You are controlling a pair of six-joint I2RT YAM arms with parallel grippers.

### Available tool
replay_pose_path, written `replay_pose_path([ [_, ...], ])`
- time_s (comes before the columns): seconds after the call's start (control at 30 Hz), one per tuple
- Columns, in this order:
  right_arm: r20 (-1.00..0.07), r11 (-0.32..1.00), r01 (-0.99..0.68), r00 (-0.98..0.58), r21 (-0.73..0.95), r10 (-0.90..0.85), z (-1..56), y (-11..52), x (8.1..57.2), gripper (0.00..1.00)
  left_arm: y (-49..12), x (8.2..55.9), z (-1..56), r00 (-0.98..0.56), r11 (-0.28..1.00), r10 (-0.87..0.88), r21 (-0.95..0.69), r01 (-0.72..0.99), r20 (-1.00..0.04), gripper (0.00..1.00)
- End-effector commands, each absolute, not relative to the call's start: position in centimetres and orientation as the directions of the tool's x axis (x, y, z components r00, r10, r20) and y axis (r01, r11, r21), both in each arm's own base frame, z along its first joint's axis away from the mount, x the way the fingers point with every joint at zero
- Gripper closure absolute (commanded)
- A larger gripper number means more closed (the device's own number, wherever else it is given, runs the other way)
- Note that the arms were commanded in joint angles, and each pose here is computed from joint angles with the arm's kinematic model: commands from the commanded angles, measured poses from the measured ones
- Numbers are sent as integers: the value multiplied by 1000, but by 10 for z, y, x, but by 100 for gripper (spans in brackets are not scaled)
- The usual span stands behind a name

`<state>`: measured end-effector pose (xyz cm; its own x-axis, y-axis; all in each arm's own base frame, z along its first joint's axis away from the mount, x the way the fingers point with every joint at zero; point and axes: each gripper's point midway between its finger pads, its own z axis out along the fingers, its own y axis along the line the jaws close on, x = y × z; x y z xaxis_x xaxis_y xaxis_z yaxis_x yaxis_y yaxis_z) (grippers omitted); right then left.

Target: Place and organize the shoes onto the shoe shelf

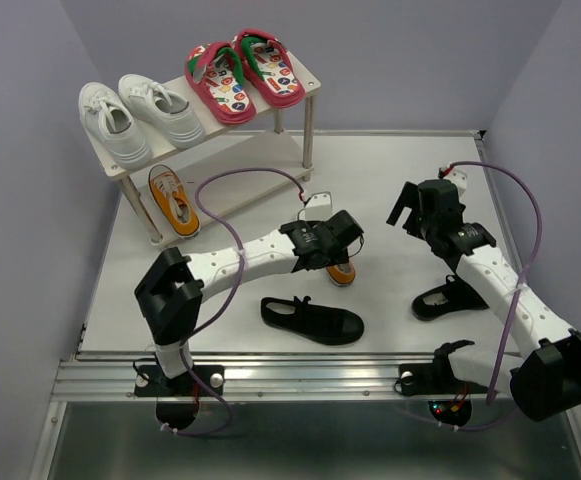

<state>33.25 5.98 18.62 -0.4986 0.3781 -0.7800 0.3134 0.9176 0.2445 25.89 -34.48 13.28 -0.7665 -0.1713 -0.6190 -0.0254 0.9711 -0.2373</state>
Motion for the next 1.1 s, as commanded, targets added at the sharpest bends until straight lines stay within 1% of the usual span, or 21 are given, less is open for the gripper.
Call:
replay_pose_path([
  [0.0, -774, 911, 326, -497, 254, 393, 184, 58, 326, 0, -366, 262, 133, -771, 958, -179, -288, 6, -611, 31],
  [0.17, -780, 916, 319, -497, 243, 380, 187, 57, 326, 0, -375, 265, 99, -792, 965, -166, -261, -8, -587, 37],
  [0.3, -784, 920, 314, -497, 236, 371, 188, 57, 326, 0, -375, 269, 80, -785, 970, -167, -242, -22, -596, 42],
  [0.37, -783, 921, 312, -502, 233, 368, 187, 57, 326, 0, -377, 269, 67, -794, 975, -152, -220, -23, -588, 46],
  [0.43, -781, 921, 311, -504, 235, 369, 186, 58, 326, 0, -376, 268, 58, -806, 980, -136, -198, -24, -575, 60],
  [0.5, -781, 921, 311, -504, 236, 370, 186, 58, 326, 0, -373, 267, 60, -806, 983, -131, -183, -28, -578, 73],
  [0.53, -781, 921, 311, -504, 236, 370, 186, 58, 326, 0, -371, 268, 68, -799, 982, -137, -189, -30, -586, 91],
  [0.57, -782, 921, 310, -503, 236, 369, 186, 57, 325, 0, -365, 267, 73, -795, 984, -134, -177, -34, -592, 100],
  [0.67, -783, 921, 311, -500, 237, 370, 187, 57, 325, 0, -353, 273, 108, -748, 982, -157, -181, -49, -646, 100],
  [0.7, -782, 920, 310, -500, 238, 371, 187, 57, 325, 0, -342, 273, 115, -736, 987, -144, -151, -58, -661, 100],
  [0.73, -782, 920, 311, -500, 240, 373, 187, 57, 325, 0, -339, 273, 132, -722, 984, -155, -168, -54, -675, 100],
  [0.83, -780, 919, 312, -501, 239, 373, 186, 57, 325, 0, -322, 271, 158, -700, 985, -156, -164, -56, -697, 100],
  [0.93, -780, 919, 314, -502, 238, 373, 186, 57, 325, 0, -308, 265, 176, -689, 982, -170, -176, -62, -704, 100],
  [1.07, -782, 920, 311, -501, 238, 371, 187, 57, 325, 0, -286, 255, 185, -683, 979, -193, -186, -84, -704, 100],
])
